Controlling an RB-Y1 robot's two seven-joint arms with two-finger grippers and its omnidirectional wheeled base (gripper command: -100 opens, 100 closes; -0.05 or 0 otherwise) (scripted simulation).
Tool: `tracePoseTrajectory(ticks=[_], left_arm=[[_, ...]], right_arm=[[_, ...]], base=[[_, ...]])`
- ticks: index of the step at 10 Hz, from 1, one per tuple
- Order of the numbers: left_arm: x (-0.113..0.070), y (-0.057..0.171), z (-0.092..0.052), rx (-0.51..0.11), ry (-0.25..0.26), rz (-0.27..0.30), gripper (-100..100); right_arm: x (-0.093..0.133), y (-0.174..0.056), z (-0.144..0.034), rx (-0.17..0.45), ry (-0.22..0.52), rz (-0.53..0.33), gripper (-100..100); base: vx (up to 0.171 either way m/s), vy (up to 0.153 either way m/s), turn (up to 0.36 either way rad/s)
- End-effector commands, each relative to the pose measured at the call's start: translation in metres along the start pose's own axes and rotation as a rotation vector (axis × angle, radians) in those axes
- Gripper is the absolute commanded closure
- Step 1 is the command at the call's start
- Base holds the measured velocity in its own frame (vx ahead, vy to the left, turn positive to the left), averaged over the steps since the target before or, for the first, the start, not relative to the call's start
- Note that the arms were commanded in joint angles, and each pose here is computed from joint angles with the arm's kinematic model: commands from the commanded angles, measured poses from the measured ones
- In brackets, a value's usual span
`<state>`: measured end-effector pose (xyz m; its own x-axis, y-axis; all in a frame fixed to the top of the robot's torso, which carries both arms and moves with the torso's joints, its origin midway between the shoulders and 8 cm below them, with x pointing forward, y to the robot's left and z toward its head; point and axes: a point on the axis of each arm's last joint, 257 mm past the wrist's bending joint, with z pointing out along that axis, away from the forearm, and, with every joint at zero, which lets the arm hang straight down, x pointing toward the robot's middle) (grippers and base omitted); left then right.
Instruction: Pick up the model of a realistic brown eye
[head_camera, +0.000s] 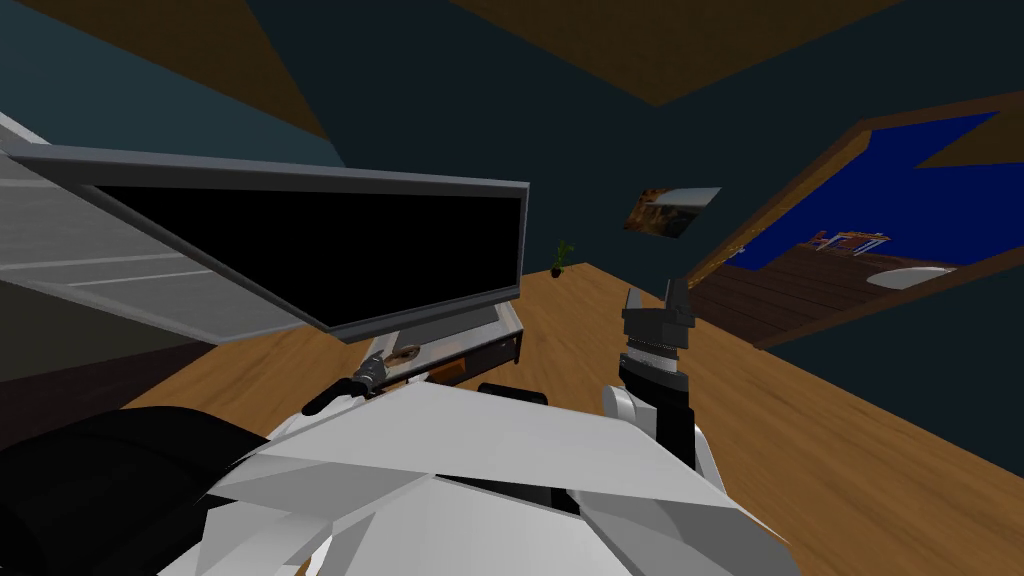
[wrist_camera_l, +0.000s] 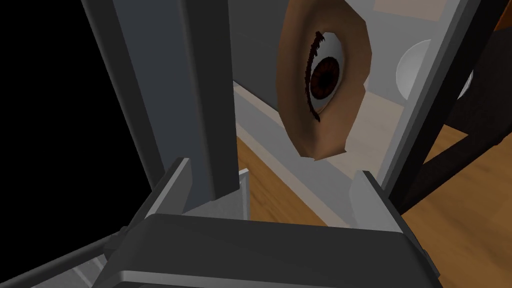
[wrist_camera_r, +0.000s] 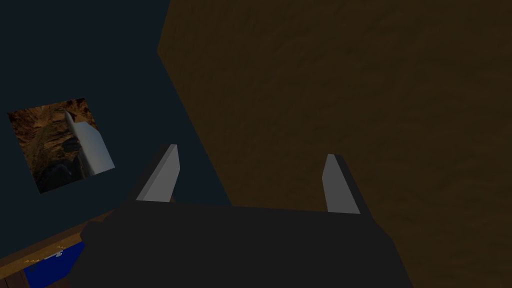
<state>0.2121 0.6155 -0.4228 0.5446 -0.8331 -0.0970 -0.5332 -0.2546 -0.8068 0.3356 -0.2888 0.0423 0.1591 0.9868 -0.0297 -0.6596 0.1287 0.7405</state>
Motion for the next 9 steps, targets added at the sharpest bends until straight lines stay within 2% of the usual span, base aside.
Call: tracePoseTrajectory(ticks=[1, 4, 5, 9], left_arm=[[-0.014, 0.021, 0.002, -0.067, -0.022, -0.013, -100], [-0.031, 0.042, 0.005, -0.142, -0.047, -0.027, -100], [-0.031, 0.042, 0.005, -0.142, -0.047, -0.027, -100], [-0.053, 0.072, 0.008, -0.254, -0.084, -0.044, -100]], right_arm=[[0.0, 0.0, 0.0, 0.0, 0.0, 0.0, 0], [0.0, 0.0, 0.0, 0.0, 0.0, 0.0, 0], [0.0, 0.0, 0.0, 0.0, 0.0, 0.0, 0], [0.0, 0.0, 0.0, 0.0, 0.0, 0.0, 0]], base=[[0.031, -0.024, -0.169], [0.04, -0.019, -0.088], [0.026, -0.01, -0.047], [0.051, -0.008, -0.095]])
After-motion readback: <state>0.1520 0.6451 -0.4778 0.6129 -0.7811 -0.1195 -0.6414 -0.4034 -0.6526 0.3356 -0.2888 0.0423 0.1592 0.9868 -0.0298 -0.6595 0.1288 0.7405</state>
